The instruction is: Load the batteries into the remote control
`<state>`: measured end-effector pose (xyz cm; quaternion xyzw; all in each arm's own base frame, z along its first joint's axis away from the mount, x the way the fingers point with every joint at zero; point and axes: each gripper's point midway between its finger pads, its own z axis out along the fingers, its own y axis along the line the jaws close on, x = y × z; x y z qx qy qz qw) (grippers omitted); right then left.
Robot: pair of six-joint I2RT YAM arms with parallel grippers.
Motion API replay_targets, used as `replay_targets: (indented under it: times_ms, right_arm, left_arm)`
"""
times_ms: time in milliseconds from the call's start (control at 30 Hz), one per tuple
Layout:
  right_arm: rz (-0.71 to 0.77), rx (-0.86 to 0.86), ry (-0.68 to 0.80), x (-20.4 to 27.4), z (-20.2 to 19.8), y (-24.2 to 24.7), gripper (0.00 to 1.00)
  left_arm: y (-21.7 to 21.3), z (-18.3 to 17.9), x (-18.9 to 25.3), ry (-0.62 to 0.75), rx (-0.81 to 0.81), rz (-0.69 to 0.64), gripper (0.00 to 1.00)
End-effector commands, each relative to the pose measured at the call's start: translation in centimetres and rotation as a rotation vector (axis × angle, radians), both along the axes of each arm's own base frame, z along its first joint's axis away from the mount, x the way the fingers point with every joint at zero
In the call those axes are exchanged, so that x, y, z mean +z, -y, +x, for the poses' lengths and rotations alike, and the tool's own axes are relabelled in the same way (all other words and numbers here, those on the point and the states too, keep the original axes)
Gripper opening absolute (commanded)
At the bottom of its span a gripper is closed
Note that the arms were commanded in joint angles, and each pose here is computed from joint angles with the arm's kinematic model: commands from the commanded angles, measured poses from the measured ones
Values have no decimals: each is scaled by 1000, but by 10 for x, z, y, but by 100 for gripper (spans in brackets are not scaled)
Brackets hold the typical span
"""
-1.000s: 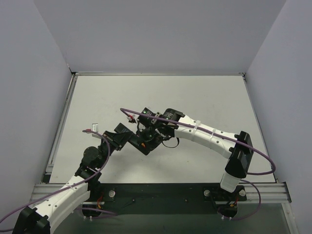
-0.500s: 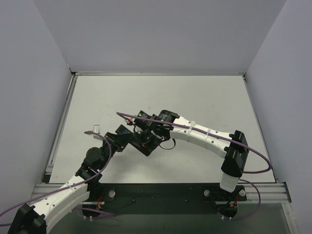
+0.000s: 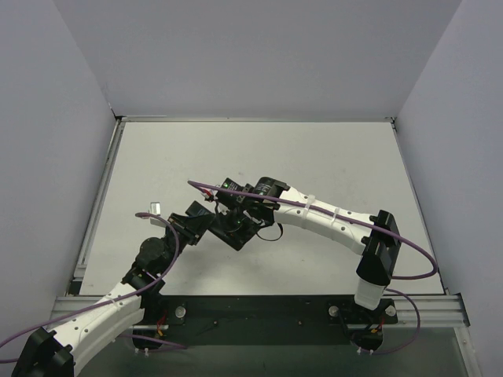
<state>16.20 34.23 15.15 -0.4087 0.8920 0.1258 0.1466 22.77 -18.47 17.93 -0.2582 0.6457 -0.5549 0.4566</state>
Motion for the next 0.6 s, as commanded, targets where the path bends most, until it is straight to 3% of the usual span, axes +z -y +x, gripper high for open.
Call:
replay_targets:
  times_ms: [0, 267, 567]
  right_arm:
    - [11, -11, 33, 13, 2, 0, 18]
    - [25, -13, 49, 20, 3, 0, 20]
    - [29, -17, 60, 22, 6, -1, 11]
  left_arm:
    - [-7, -8, -41, -70, 11, -7, 0]
    - [-7, -8, -44, -87, 13, -6, 0]
    - [-6, -9, -45, -97, 8, -25, 0]
